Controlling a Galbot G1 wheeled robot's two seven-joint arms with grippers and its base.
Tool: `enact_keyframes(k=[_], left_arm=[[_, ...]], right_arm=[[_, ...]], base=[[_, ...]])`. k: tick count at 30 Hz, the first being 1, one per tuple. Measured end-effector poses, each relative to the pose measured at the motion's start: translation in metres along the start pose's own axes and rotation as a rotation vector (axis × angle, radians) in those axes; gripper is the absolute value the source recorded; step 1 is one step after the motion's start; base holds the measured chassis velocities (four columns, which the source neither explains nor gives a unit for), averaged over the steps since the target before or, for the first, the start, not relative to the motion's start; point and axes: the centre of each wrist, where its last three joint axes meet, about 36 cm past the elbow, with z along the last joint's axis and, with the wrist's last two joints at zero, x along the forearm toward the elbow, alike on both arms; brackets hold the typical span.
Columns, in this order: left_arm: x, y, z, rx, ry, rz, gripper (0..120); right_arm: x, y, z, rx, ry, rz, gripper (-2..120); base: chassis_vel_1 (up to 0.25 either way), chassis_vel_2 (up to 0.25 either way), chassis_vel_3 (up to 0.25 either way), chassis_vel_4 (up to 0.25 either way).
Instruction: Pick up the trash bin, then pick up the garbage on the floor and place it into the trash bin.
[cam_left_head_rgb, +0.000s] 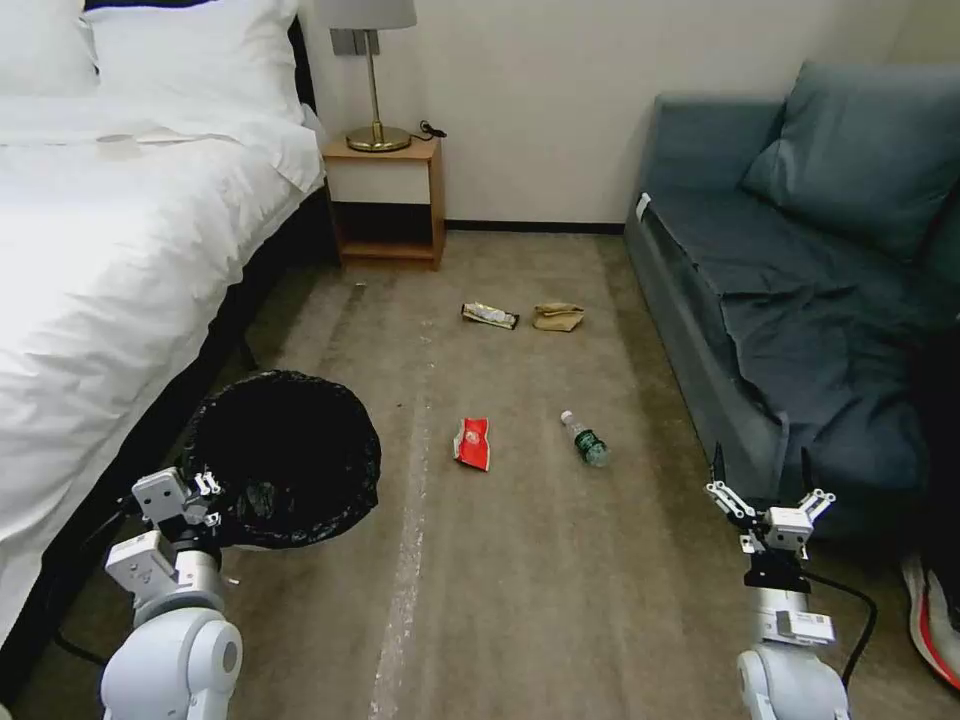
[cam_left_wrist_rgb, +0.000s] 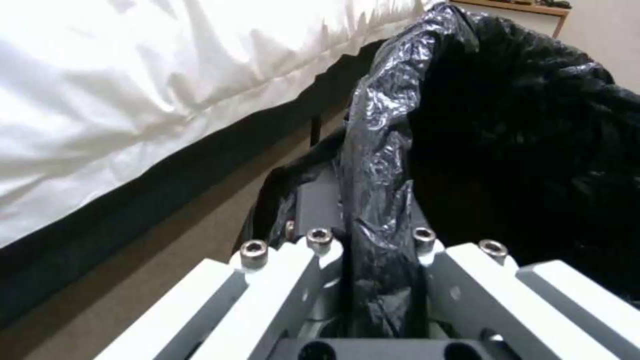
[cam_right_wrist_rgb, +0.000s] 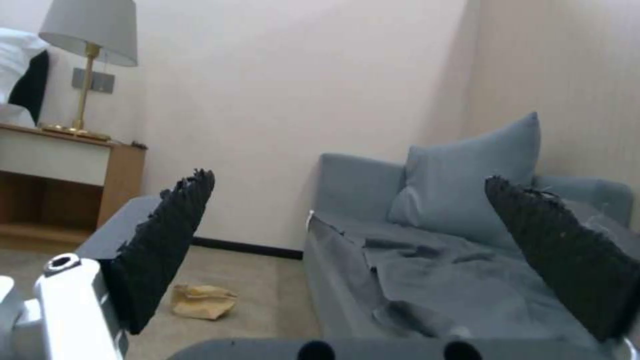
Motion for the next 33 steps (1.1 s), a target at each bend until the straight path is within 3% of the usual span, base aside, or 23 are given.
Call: enact_keyframes(k=[33], left_arm=[[-0.0011, -0.0005, 0.0028, 0.001, 0.007, -0.003, 4]], right_arm=[[0.0035, -0.0027, 0.0044, 0.004, 0.004, -0.033, 100]], base=[[-0.106, 0.103, 0.103, -0.107]])
